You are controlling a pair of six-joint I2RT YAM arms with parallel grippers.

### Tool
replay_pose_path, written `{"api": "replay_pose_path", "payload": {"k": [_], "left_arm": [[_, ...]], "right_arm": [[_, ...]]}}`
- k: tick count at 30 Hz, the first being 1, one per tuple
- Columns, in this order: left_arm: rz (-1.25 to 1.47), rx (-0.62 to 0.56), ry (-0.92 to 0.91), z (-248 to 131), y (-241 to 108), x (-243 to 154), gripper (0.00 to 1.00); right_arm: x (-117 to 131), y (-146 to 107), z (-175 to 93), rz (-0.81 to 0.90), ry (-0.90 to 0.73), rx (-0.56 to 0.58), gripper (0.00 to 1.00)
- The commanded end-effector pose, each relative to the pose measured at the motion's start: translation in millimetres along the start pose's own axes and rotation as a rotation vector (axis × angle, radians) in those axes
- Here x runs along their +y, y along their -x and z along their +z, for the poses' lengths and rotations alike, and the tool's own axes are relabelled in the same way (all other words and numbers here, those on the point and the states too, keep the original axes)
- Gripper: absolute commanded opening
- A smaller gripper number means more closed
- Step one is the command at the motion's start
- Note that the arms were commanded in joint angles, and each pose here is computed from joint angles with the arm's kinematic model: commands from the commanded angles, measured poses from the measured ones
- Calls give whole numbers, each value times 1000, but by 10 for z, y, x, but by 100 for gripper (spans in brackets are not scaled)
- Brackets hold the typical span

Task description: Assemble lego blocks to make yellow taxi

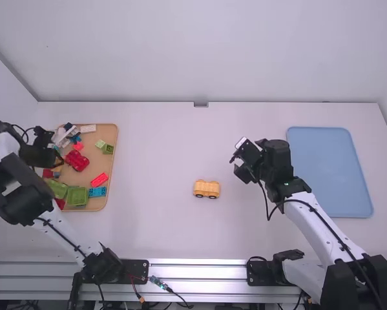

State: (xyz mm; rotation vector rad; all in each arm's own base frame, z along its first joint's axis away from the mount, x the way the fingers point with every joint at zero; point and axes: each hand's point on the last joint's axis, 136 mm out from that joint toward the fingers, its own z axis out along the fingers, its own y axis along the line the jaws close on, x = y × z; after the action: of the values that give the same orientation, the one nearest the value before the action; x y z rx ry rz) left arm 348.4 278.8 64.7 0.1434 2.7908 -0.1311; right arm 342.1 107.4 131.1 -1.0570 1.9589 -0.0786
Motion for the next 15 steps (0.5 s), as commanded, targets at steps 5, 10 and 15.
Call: {"api": "replay_pose_path", "payload": {"k": [5,10,15], "left_arm": [[-67,-137,-93,-236,478,-204,2],[-151,-200,-138,-333,877,-421,2],[-175,-157,-101,-246,1160,-732,2]], "right_arm": [[-37,57,-23,-1,-17,-29,99],[-20,135,-26,-1,-2,-67,99],[25,170,-30,-4,24,-88,99]]}}
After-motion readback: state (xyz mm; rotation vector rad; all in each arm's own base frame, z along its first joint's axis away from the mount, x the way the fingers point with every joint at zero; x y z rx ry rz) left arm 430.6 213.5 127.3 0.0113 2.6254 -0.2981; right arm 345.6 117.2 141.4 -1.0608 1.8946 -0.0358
